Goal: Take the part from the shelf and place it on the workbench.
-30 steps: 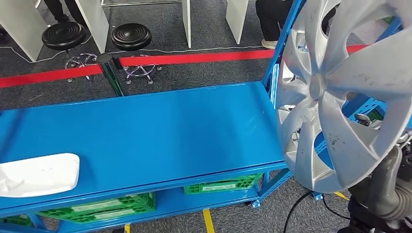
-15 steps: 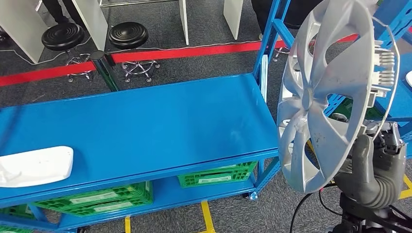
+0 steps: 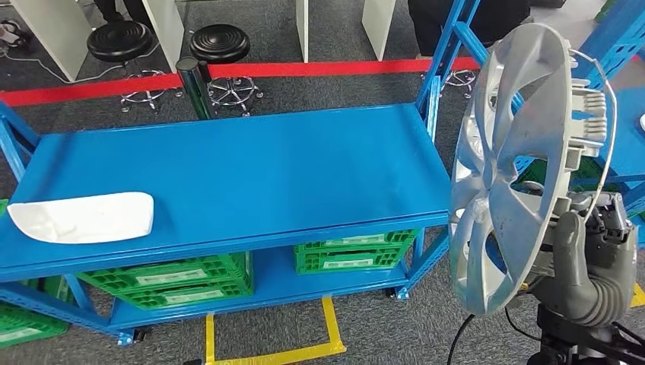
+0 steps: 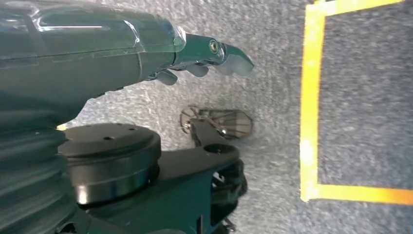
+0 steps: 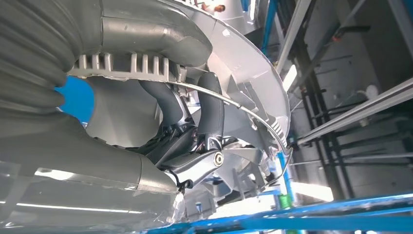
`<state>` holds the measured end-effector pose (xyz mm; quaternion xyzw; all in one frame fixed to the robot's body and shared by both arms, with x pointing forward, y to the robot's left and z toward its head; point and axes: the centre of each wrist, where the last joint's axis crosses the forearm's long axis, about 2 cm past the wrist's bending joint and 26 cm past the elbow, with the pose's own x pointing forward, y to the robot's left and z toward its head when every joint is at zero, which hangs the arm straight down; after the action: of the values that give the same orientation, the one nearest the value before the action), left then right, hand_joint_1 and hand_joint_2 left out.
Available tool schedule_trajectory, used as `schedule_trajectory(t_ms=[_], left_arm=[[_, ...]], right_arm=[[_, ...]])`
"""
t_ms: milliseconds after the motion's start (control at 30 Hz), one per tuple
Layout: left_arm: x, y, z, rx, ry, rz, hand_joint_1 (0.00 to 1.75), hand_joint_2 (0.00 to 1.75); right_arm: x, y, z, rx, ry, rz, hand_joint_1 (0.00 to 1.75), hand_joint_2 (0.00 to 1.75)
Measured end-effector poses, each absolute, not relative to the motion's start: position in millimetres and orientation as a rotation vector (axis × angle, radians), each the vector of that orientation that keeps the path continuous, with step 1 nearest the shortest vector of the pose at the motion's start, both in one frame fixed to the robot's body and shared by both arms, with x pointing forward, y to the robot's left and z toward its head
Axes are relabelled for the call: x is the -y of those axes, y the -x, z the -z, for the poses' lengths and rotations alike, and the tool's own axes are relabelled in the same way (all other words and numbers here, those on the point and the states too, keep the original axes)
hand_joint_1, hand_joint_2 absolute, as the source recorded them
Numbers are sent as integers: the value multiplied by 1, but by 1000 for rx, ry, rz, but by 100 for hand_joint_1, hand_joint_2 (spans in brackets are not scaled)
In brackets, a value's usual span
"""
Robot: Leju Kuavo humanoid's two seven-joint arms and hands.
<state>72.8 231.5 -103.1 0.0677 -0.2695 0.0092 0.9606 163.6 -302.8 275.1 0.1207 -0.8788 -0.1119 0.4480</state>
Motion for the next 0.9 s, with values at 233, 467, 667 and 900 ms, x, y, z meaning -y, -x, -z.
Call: schedule_trajectory(t_ms=[233,467,667,900], left_arm=[[-227,-72,103,542,-91,-19,0,175],[-227,-71,103,526,-80,-28,0,175],[-228,-73,103,523,-72,-37,0,175],[-228,-72,103,519,-74,-37,0,175]], right_arm=[[308,-166,-274,2170,-292,284,175,175],[308,-165,-269,2153,-285,285,175,175],[308,-165,-267,2145,-283,284,175,175],[308,-165,-267,2143,-285,279,175,175]])
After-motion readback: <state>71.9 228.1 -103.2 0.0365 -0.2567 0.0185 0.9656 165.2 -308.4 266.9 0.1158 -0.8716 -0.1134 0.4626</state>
